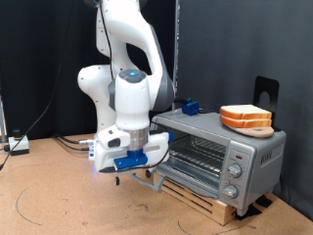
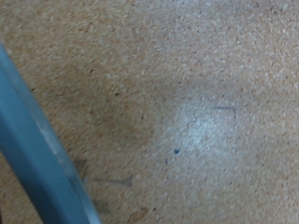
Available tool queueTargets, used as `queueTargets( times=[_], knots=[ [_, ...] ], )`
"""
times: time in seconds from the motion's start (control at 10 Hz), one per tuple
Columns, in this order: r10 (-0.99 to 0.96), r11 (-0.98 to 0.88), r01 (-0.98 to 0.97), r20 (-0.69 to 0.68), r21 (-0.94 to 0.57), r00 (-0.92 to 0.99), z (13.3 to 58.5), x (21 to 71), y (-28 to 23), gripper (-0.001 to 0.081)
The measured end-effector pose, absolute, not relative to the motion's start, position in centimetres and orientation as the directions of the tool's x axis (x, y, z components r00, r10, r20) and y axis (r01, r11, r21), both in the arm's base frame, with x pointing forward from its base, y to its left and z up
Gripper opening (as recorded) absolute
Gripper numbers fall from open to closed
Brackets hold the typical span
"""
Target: Make a piece of toast with the oven
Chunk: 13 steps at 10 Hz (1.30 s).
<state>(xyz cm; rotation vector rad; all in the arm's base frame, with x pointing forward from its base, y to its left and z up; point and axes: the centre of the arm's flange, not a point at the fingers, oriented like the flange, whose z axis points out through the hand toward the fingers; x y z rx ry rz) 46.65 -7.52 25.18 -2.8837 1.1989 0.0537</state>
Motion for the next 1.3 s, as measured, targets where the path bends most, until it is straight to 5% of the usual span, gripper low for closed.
queueTargets(
  times=[0.8,1.3],
  knots=[
    [-0.681,-0.732,-0.680,0.009,0.040,0.733,17.8,47.2,-8.9,0.0807],
    [-0.707,-0.706,-0.706,0.010,0.056,0.707,19.0,44.6,-13.9,0.0807]
  ],
)
